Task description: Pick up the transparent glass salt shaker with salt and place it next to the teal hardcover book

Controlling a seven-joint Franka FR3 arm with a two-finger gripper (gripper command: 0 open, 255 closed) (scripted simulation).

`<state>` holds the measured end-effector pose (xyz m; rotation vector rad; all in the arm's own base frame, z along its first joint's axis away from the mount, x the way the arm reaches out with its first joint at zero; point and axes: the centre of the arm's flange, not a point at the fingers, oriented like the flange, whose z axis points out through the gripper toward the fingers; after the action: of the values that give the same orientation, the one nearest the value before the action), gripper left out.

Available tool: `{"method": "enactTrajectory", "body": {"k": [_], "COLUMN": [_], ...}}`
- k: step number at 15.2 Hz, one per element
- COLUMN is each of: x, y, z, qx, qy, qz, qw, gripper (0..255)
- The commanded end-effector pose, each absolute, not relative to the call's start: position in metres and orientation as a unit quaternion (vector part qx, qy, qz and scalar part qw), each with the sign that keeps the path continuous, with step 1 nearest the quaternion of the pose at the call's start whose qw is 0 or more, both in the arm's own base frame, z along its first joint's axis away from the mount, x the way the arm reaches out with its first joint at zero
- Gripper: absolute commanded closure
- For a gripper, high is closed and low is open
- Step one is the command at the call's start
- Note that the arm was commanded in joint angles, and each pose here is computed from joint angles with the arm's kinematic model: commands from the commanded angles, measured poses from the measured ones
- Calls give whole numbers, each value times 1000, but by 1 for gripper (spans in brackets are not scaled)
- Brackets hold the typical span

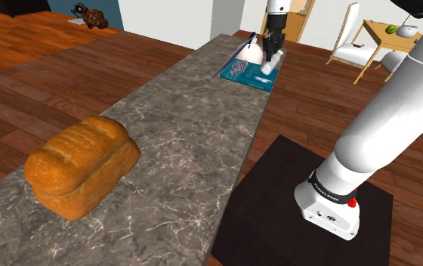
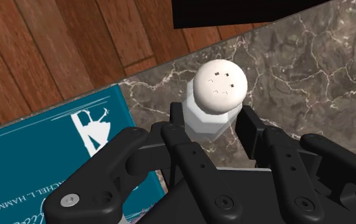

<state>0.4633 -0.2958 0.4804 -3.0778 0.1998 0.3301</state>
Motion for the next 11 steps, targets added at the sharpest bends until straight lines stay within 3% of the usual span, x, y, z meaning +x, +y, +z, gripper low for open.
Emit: {"method": "enactTrajectory", "body": {"k": [1,11], "x": [462,462], "y": [-296,-296], "z": [470,418], "qx": [-992,-992], "qy": [64,64], "qz": [106,106], "qw": [20,20], "gripper": [255,255]}}
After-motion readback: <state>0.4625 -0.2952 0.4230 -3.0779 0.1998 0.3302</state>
